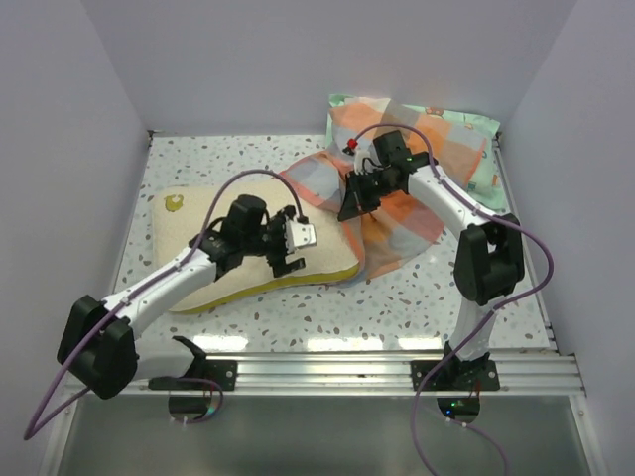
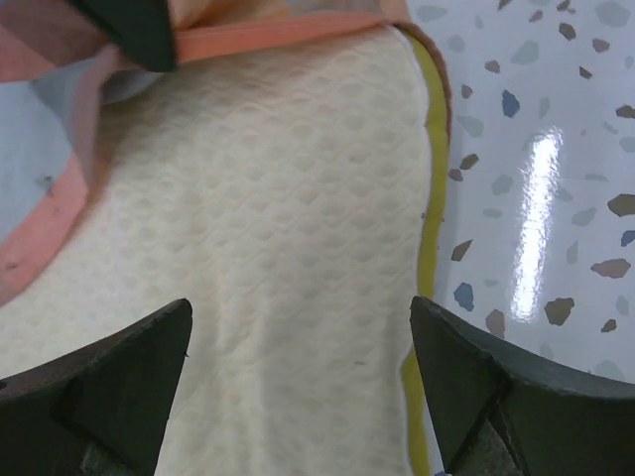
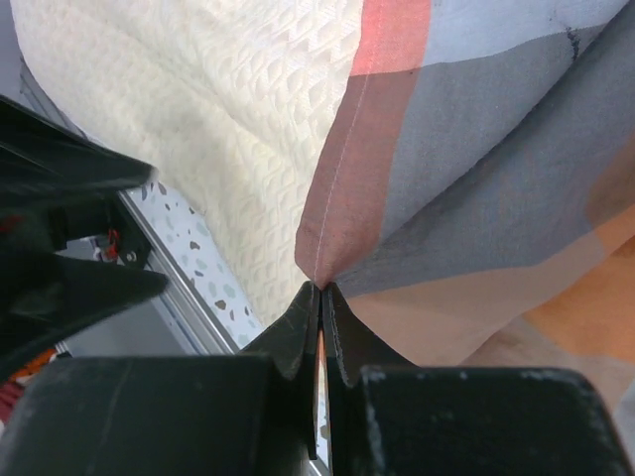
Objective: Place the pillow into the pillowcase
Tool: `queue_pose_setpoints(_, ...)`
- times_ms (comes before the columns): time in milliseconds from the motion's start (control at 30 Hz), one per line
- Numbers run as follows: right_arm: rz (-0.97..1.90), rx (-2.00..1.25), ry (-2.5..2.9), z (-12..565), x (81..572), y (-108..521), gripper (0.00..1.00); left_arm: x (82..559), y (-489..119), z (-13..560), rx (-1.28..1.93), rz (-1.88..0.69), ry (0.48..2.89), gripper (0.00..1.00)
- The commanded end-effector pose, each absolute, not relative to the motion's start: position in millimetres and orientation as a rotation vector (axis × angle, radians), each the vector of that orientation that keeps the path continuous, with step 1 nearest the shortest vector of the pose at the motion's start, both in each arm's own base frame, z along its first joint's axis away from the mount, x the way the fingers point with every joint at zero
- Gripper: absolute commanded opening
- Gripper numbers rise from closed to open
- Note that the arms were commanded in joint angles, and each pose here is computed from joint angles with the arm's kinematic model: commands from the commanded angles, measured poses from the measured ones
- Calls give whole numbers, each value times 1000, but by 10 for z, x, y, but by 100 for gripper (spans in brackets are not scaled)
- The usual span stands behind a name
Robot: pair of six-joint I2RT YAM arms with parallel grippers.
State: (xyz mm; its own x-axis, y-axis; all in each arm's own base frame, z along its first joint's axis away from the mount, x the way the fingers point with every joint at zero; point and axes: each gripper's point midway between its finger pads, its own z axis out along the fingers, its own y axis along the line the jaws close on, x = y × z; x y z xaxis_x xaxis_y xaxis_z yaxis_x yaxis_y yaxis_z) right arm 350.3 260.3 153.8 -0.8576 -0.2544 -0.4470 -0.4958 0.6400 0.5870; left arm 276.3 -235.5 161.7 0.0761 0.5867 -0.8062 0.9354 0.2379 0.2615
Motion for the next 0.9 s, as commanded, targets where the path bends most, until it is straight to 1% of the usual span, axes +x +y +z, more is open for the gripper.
queue_pose_setpoints(0, 1095, -585, 2500, 1646, 3509, 2674, 0, 2707, -2580, 1266, 1533, -419, 1522, 94)
queue_pose_setpoints(33, 1092, -591, 2509, 1617, 3489, 2669, 0, 2704, -2616, 1205, 1547, -374, 1512, 95)
queue_pose_setpoints(67, 1088, -592, 2519, 1597, 3473, 2652, 0, 2670, -2617, 1022, 1589, -360, 1522, 96)
queue_pose_setpoints(100, 1086, -591, 2548, 1555, 3416, 2624, 4, 2716, -2603, 947, 1605, -306, 1523, 96)
queue_pose_setpoints(133, 1071, -611, 2557, 1523, 3389, 2590, 13, 2753, -2640, 912, 1607, -294, 1512, 96)
queue_pose_setpoints(167, 1048, -622, 2580, 1481, 3349, 2540, 26, 2764, -2640, 738, 1639, -294, 1549, 95)
queue_pose_setpoints(200, 990, -622, 2620, 1459, 3286, 2430, 49, 2775, -2636, 653, 1657, -289, 1577, 81)
queue_pose_setpoints(267, 905, -622, 2636, 1439, 3286, 2208, 66, 2831, -2645, 498, 1673, -292, 1659, 63)
queue_pose_setpoints(300, 845, -588, 2663, 1433, 3221, 2059, 72, 2825, -2639, 461, 1664, -312, 1701, 46)
queue_pose_setpoints(367, 776, -592, 2692, 1335, 3144, 1841, 72, 2845, -2669, 469, 1642, -364, 1715, 30)
queue_pose_setpoints(433, 717, -609, 2712, 1303, 3037, 1719, 71, 2830, -2699, 490, 1632, -406, 1714, 24)
queue_pose_setpoints(533, 800, -628, 2751, 1164, 2832, 1749, 70, 2827, -2703, 494, 1623, -420, 1728, 24)
queue_pose_setpoints(667, 936, -597, 2761, 1043, 2748, 1876, 71, 2850, -2696, 493, 1596, -435, 1761, 25)
queue_pose_setpoints(800, 964, -571, 2721, 1007, 2850, 1979, 72, 2871, -2688, 488, 1558, -457, 1805, 26)
queue_pose_setpoints(833, 966, -579, 2722, 985, 2850, 2001, 71, 2890, -2686, 491, 1548, -460, 1814, 27)
queue_pose_setpoints(867, 947, -596, 2728, 930, 2857, 2028, 66, 2892, -2687, 490, 1541, -462, 1821, 27)
